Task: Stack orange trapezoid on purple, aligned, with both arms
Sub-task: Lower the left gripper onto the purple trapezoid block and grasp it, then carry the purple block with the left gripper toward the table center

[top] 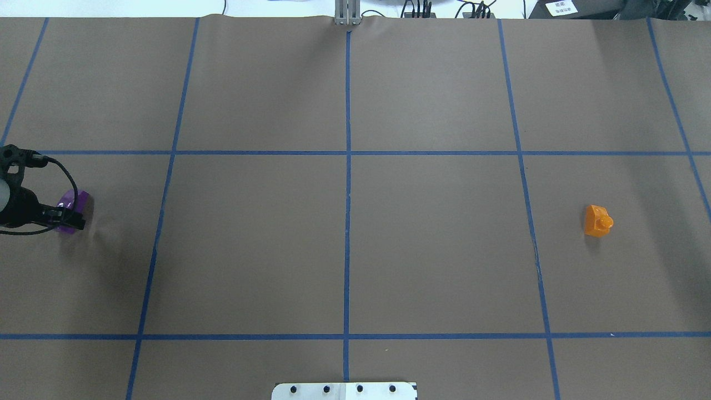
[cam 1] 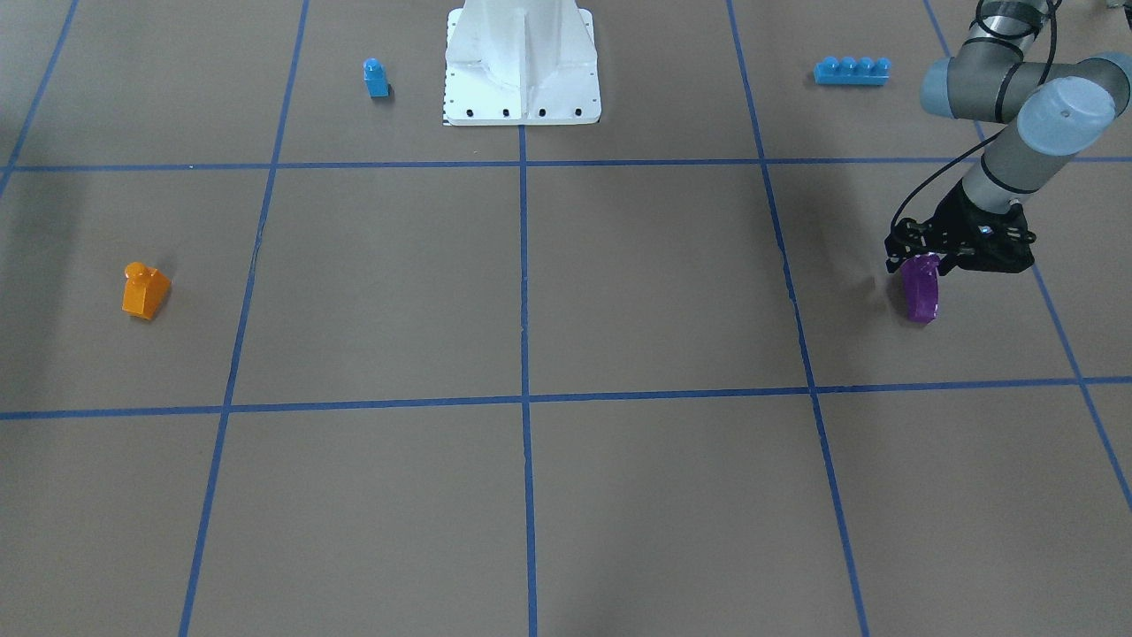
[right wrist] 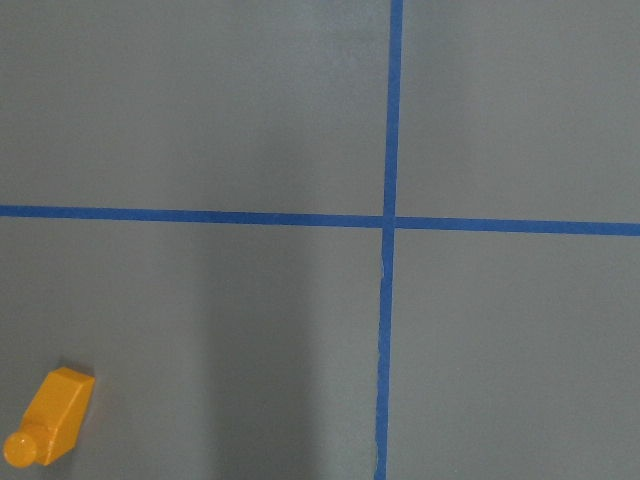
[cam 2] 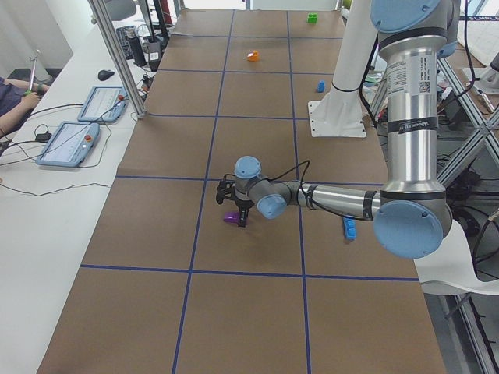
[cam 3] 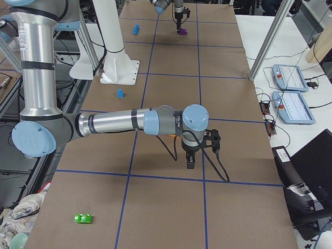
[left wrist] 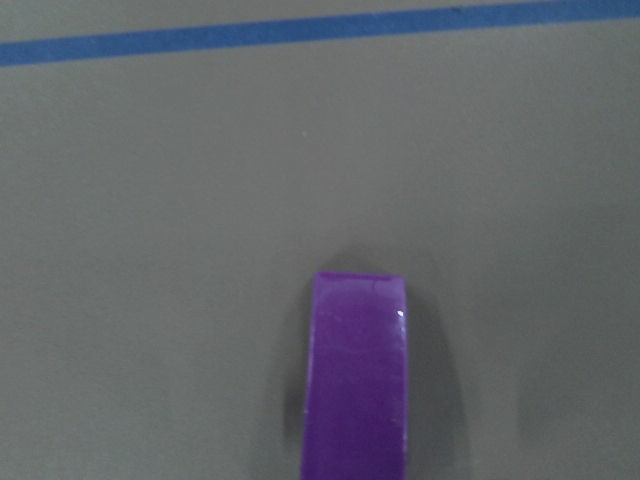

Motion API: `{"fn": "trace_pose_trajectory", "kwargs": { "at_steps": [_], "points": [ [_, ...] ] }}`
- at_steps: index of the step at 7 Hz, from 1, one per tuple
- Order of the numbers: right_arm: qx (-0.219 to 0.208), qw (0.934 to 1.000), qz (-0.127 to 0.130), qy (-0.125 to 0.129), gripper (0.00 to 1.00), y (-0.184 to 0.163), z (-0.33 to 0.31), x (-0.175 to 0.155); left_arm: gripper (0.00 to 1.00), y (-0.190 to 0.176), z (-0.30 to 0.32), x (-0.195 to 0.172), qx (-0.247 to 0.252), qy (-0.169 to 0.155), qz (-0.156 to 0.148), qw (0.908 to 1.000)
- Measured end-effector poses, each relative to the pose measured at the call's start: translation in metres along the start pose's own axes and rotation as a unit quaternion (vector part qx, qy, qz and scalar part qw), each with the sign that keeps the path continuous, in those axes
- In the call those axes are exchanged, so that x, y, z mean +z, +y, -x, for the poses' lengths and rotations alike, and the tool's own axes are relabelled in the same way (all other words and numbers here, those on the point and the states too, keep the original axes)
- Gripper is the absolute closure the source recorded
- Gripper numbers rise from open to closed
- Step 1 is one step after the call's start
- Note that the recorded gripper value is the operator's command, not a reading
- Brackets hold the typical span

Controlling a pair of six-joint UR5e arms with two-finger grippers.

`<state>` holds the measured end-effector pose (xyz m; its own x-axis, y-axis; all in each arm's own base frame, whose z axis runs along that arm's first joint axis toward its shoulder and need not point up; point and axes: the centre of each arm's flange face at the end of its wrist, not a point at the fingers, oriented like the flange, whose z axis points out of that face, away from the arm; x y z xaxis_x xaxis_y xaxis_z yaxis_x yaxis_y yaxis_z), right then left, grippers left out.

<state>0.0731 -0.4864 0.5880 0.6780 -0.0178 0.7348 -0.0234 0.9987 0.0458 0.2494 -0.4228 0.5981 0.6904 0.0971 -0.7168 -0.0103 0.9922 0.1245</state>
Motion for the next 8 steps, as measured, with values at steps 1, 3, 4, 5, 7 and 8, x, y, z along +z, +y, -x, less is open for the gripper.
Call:
{"fn": "trace_pose_trajectory", "kwargs": {
  "at_steps": [1,3,4,5,7,8],
  "points": [
    [-0.001,1.0000,-0.001,0.000,0.00,-0.002,0.001,-0.001,1.00,0.001,-0.002,0.000,0.001,0.001,0.003,1.0000],
    [-0.003,1.0000,-0.003,-0.001,0.00,-0.007,0.003,-0.003,1.00,-0.009,-0.027,-0.013,0.004,0.013,0.005,0.9999],
    [-0.003,1.0000,-0.003,-0.001,0.00,-0.007,0.004,-0.003,1.00,-0.027,-0.061,-0.030,0.009,0.021,0.002,0.9997],
    [-0.004,1.0000,-0.004,0.000,0.00,-0.008,0.004,-0.004,1.00,-0.049,-0.101,-0.049,0.018,0.033,-0.008,0.9993],
    [-0.004,1.0000,-0.003,0.001,0.00,-0.007,0.003,-0.002,1.00,-0.093,-0.211,-0.083,0.050,0.060,-0.022,0.9967],
    [-0.003,1.0000,-0.002,0.001,0.00,-0.007,0.003,-0.002,1.00,-0.108,-0.281,-0.094,0.065,0.058,-0.018,0.9961]
  ]
}}
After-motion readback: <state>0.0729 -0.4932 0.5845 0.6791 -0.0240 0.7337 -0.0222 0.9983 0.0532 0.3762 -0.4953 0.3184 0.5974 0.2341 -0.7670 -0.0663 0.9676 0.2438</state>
